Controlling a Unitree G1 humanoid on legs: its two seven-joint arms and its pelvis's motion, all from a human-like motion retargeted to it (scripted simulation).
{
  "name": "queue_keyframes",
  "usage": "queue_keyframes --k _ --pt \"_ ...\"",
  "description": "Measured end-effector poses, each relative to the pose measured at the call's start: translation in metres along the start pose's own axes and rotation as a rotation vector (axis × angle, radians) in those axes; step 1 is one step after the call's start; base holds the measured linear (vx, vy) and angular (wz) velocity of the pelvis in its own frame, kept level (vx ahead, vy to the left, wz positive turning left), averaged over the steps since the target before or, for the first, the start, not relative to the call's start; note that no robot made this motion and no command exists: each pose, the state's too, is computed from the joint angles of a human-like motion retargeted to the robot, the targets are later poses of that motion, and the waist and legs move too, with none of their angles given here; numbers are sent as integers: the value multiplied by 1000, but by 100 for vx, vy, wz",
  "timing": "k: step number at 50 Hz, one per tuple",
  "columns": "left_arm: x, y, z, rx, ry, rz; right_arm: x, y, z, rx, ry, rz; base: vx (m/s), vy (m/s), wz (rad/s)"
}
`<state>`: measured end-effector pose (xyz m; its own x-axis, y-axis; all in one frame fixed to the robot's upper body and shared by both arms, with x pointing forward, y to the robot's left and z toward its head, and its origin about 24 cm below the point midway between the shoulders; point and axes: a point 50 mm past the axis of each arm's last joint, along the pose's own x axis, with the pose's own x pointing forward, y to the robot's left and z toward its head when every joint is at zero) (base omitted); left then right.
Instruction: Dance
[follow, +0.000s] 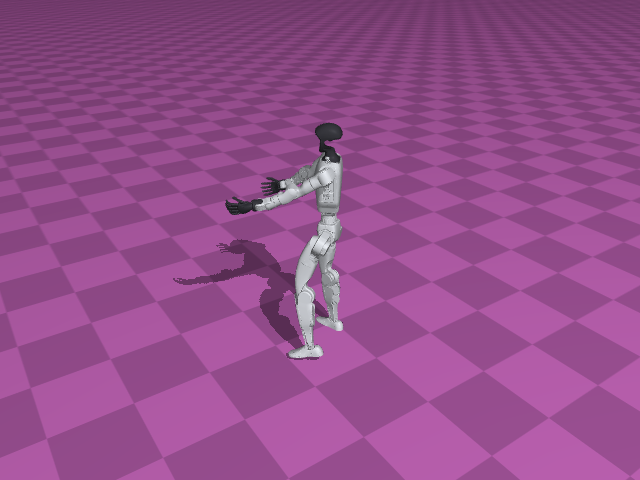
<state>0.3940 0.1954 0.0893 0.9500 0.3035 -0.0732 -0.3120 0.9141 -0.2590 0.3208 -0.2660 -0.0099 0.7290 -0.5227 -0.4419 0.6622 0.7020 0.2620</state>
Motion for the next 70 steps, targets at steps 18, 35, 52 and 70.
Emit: queue_keyframes --k 18,35,52,70 --pt "-37 -151 19 -231 -40 -398 -67 179 6 -16 -79 617 22 34 -29" --pt "-241 71 74 -430 -862 -482 -191 -30 21 118 -605 1149 2 -28 37" --pt "-204 0 276 -145 -1827 -120 -189 -15 269 495 -1575 497 -37 -13 -12" --pt "-63 100 339 563 -1238 748 -188 -108 420 27 -1662 -652 -3 12 -23"
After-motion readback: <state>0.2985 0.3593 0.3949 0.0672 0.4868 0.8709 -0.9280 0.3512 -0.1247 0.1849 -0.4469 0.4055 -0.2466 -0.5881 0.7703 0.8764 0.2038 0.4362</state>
